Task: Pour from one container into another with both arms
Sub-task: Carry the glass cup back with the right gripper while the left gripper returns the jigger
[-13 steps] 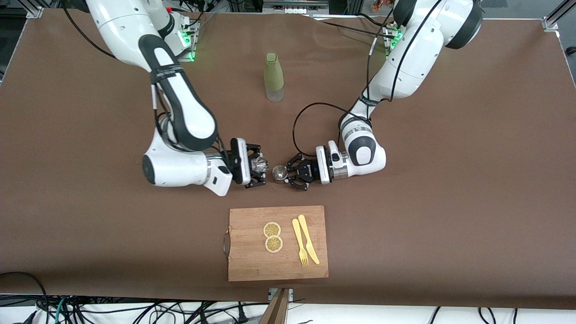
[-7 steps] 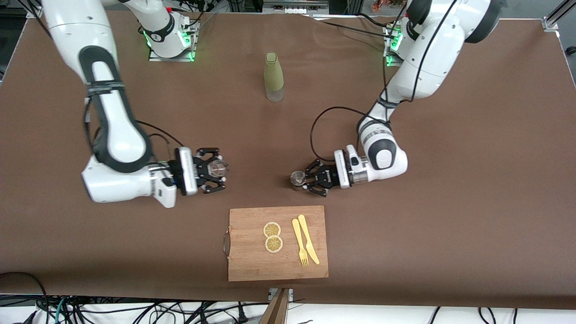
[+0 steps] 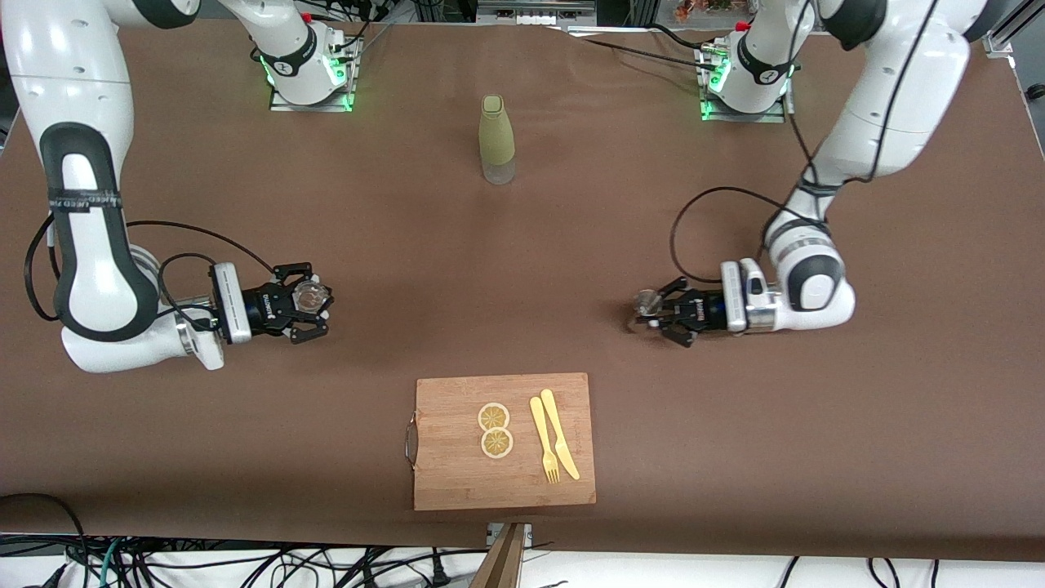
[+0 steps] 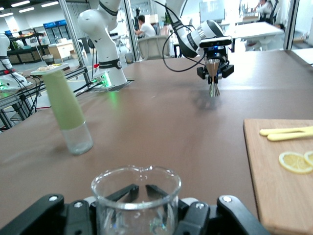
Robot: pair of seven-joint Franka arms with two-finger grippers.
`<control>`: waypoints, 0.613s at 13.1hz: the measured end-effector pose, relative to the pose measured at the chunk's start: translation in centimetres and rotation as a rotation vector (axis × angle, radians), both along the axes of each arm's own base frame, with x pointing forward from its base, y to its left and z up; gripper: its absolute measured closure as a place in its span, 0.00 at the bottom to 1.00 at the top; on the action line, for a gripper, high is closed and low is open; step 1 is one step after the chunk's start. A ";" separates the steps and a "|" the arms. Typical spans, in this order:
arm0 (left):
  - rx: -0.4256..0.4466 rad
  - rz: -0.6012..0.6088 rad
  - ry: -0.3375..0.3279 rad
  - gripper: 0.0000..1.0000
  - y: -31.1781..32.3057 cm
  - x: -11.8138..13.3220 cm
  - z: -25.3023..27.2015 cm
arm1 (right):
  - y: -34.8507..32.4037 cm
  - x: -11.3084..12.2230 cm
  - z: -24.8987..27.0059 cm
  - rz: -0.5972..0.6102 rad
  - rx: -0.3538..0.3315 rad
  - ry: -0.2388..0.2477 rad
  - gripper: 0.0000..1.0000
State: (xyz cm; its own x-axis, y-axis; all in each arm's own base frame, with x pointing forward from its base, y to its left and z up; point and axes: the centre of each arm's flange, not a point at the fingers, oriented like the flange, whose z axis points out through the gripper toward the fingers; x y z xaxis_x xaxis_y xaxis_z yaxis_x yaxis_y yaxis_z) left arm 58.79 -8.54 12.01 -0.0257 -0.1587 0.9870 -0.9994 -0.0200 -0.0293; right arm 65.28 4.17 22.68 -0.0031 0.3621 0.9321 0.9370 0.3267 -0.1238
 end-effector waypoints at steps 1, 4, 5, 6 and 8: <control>-0.009 -0.017 0.002 0.79 3.3 -0.9 -0.4 | -1.8 -0.6 -2.3 -0.007 0.027 -0.007 0.87; -0.015 -0.053 0.002 0.79 12.0 -3.7 -1.1 | -6.8 -2.9 -9.5 -0.050 0.095 0.000 0.87; -0.009 -0.057 0.004 0.79 14.5 -4.6 -1.2 | -8.3 -3.8 -11.9 -0.068 0.117 0.005 0.87; 0.006 -0.057 0.012 0.79 16.8 -5.4 -1.3 | -9.4 -4.7 -13.8 -0.084 0.139 0.005 0.87; 0.038 -0.052 0.023 0.79 20.7 -6.8 -1.4 | -10.1 -5.4 -15.7 -0.096 0.164 -0.005 0.87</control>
